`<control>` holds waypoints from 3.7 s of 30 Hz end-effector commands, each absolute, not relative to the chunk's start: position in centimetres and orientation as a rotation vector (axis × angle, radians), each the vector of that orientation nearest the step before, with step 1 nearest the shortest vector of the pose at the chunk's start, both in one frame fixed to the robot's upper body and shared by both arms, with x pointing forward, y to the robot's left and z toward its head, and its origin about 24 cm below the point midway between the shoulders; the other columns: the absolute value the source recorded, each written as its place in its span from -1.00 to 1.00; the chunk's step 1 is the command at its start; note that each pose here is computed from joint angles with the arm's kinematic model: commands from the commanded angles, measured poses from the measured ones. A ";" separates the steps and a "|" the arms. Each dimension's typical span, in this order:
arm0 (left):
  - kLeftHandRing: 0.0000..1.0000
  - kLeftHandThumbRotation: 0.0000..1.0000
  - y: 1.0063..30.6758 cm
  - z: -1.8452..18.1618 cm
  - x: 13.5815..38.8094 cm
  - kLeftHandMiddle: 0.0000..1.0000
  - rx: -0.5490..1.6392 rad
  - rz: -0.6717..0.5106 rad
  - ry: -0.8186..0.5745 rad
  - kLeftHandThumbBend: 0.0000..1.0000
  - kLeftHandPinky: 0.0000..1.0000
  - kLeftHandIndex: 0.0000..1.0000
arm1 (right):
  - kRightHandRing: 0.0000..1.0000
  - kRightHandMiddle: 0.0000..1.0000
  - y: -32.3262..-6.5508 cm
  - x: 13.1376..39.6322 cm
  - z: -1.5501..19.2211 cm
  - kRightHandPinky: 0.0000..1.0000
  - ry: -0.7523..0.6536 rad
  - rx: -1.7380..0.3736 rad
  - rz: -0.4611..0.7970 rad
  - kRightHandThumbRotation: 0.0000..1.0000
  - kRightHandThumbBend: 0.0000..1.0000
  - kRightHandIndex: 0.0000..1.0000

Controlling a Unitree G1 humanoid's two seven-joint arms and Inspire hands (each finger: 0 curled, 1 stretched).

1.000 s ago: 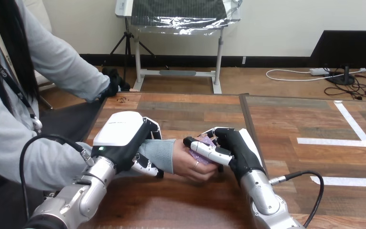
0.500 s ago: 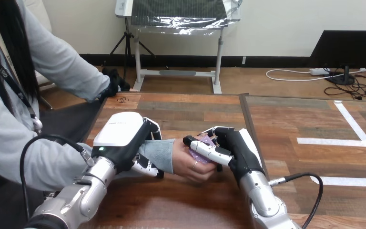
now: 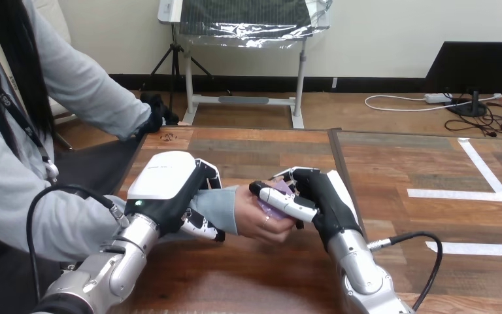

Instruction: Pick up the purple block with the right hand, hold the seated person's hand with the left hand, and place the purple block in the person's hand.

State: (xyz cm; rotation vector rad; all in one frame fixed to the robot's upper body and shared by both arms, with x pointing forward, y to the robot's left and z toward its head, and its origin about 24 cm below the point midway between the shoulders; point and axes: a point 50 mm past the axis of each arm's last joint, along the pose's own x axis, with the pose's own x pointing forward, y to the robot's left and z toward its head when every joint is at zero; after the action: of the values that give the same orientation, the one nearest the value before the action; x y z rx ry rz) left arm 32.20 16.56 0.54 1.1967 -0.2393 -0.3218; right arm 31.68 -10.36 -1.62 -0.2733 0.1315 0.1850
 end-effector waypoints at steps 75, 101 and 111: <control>0.98 -0.13 17.8 6.8 33.2 0.98 1.124 -0.154 -0.559 1.00 0.96 0.98 | 0.55 0.64 -11.9 34.6 3.1 0.41 -0.097 -0.466 0.187 0.76 1.00 0.76; 1.00 0.17 19.6 6.6 31.4 1.00 1.124 -0.145 -0.598 1.00 0.93 1.00 | 0.89 0.95 -13.4 34.3 3.2 0.67 -0.137 -0.454 0.183 0.96 1.00 1.00; 1.00 0.31 20.1 6.5 30.5 1.00 1.099 -0.143 -0.613 1.00 0.93 1.00 | 0.97 0.98 -13.7 34.2 3.4 0.76 -0.163 -0.471 0.177 0.98 1.00 1.00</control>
State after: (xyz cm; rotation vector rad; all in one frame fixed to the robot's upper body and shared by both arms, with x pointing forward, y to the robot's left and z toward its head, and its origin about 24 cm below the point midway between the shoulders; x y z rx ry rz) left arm 30.04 20.07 4.21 1.1342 -0.5044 -0.2028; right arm 33.03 -13.19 1.20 -0.4507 -0.0701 0.2021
